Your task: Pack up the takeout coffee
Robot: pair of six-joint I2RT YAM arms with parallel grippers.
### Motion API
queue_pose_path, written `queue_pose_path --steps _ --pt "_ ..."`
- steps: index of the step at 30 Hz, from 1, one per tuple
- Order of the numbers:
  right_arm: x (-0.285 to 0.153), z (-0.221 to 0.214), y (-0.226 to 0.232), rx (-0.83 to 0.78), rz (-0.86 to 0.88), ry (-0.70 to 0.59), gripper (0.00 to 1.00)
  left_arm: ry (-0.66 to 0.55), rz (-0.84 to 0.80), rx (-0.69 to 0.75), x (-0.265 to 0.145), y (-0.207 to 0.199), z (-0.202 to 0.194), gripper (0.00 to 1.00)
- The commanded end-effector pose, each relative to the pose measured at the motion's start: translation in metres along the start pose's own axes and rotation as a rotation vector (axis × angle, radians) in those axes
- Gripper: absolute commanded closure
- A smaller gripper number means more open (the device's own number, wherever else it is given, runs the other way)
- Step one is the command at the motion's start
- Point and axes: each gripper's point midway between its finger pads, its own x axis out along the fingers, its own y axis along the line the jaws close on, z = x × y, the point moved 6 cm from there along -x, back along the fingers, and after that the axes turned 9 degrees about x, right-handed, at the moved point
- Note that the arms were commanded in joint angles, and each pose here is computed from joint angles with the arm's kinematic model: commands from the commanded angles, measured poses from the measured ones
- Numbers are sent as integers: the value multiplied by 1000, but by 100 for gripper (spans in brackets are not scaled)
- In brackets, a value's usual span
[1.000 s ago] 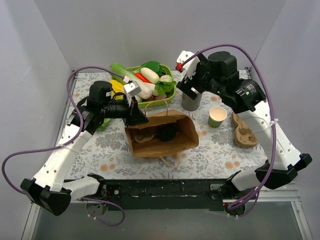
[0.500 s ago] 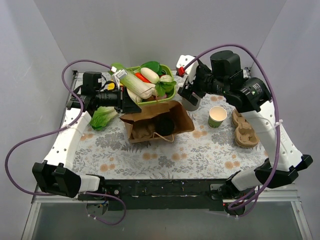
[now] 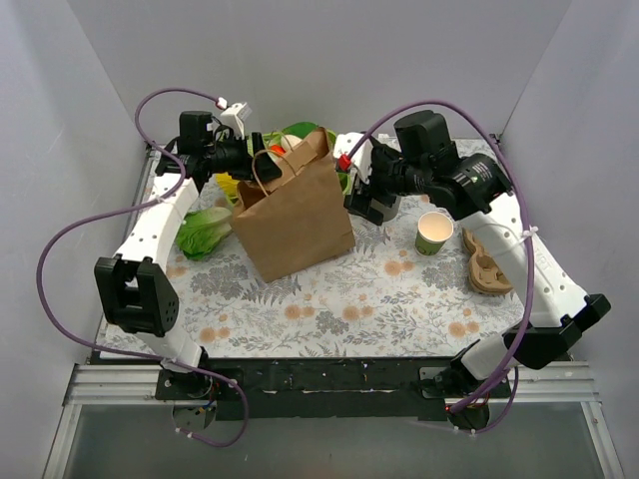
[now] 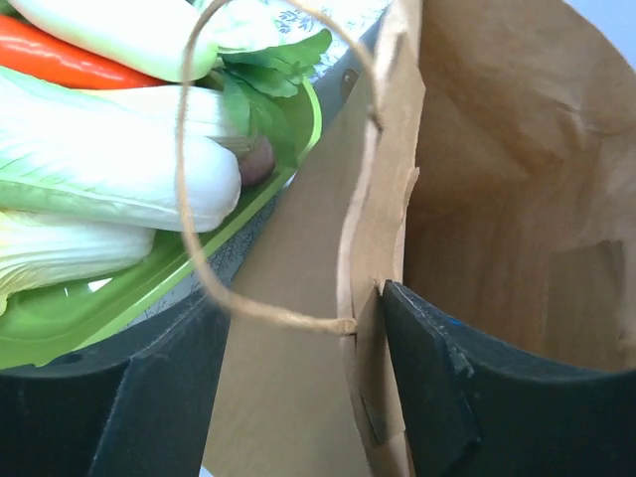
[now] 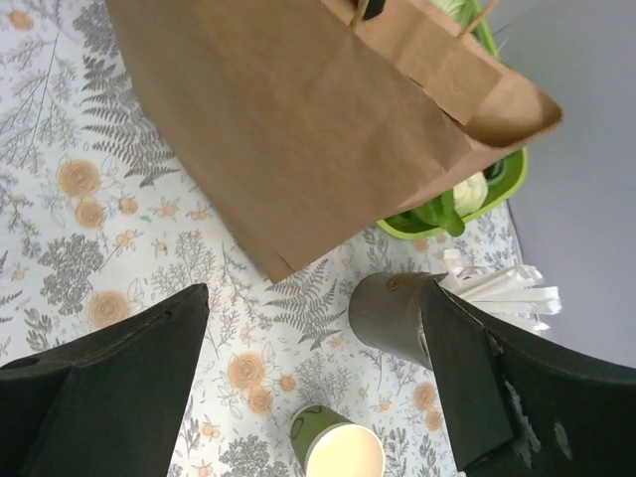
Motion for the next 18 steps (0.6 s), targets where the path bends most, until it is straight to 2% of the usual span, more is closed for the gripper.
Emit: queue_pose_path --steps 1,2,10,18 --pt "1 7 2 -75 29 -69 5 -154 -26 147 -43 -36 28 35" --pt "2 8 3 -104 41 -82 5 -169 -31 167 -50 -42 28 32" --pt "31 14 8 -338 119 -98 2 -171 -96 200 -62 -58 25 30" --pt "65 -7 8 -411 178 -24 5 -218 -105 224 -74 -69 37 28"
